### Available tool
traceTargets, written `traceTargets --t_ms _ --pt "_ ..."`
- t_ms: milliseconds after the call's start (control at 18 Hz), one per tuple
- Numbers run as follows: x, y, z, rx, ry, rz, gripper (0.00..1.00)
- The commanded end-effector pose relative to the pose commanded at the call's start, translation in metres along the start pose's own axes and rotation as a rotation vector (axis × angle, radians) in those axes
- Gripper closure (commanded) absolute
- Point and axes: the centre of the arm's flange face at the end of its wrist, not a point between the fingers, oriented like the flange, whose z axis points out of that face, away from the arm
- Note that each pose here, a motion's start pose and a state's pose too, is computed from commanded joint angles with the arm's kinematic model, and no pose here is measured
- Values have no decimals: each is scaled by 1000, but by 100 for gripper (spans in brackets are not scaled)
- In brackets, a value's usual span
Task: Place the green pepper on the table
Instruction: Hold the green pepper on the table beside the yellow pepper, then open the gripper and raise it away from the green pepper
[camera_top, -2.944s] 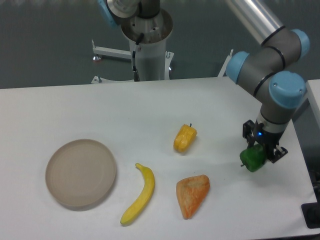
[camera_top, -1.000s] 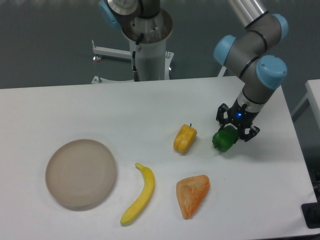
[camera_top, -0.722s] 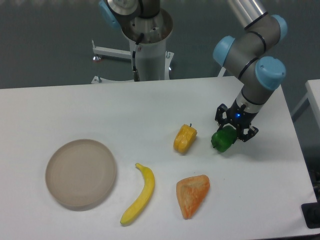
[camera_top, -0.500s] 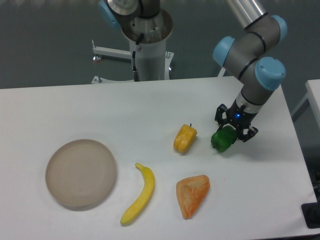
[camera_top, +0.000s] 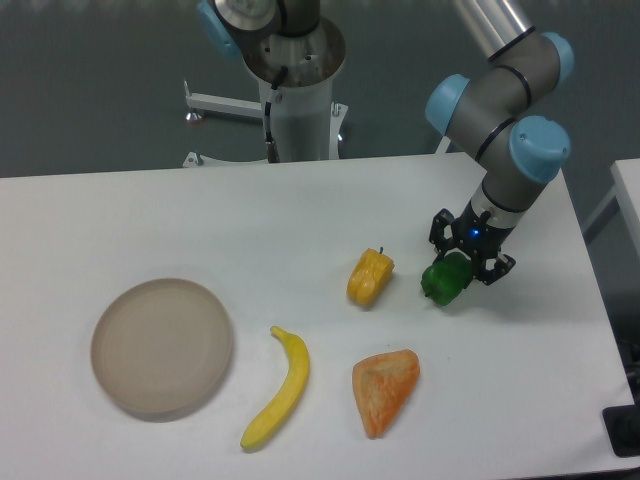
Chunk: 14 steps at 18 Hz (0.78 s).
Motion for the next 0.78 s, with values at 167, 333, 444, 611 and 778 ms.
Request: traceTargets --t_ms 167,333,444,611,778 --pt "0 0 -1 0 -1 0 53" --pt "0 0 -1 0 -1 2 50" --pt "0 0 -1 0 -1 0 48" --pt "-1 0 -1 0 -3 2 41" --pt "-1 0 -1 1 -4 3 31"
